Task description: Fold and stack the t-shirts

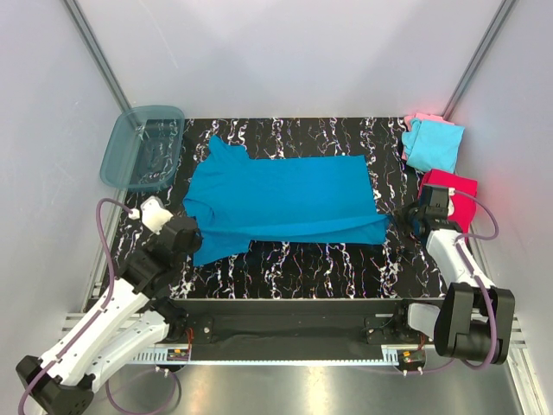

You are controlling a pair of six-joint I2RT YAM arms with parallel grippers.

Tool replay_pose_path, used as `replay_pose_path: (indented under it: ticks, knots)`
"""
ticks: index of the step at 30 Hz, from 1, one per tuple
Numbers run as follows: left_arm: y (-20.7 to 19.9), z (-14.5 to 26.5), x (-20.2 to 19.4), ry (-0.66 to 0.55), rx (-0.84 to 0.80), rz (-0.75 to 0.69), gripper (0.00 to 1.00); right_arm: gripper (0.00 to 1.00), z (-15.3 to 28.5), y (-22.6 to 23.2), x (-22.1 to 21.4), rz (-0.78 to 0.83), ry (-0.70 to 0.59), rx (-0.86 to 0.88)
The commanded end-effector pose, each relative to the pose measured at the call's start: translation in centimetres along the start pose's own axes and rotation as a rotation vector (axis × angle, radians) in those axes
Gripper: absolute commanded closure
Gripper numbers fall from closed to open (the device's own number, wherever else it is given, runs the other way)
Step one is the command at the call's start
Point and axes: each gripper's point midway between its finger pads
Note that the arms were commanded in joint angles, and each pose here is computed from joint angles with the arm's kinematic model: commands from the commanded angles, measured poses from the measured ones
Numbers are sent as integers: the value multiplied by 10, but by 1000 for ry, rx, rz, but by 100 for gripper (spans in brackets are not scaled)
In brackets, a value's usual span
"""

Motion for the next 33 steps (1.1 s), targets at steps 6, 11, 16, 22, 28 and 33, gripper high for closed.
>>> replay_pose_path:
  ticks: [6, 11, 16, 22, 28, 33]
  knots:
    - [0, -7, 17, -74, 28, 48, 100, 100, -2, 40, 19, 13, -47, 89]
    - [3, -8, 30, -100, 48, 43, 100, 100, 5, 46, 28, 29, -89, 101]
    - [2, -9, 39, -121, 54, 35, 100, 100, 4, 53, 25, 40, -61, 116]
    - [-11, -18, 37, -99, 31, 32, 100, 100, 0, 68, 14, 75, 3, 148]
    - [-20, -24, 39, -103, 24, 31, 100, 100, -6, 71, 5, 94, 25, 144]
    - [-24, -30, 44, -111, 37, 20, 100, 100, -17, 59, -2, 90, 38, 111]
Point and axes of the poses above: each gripper's point midway between its finger pads, its own z axis back along the fingers, its own y axis along the line the jaws close on, x = y × z, and after that the axes turned 6 degrees about -z, right-handed
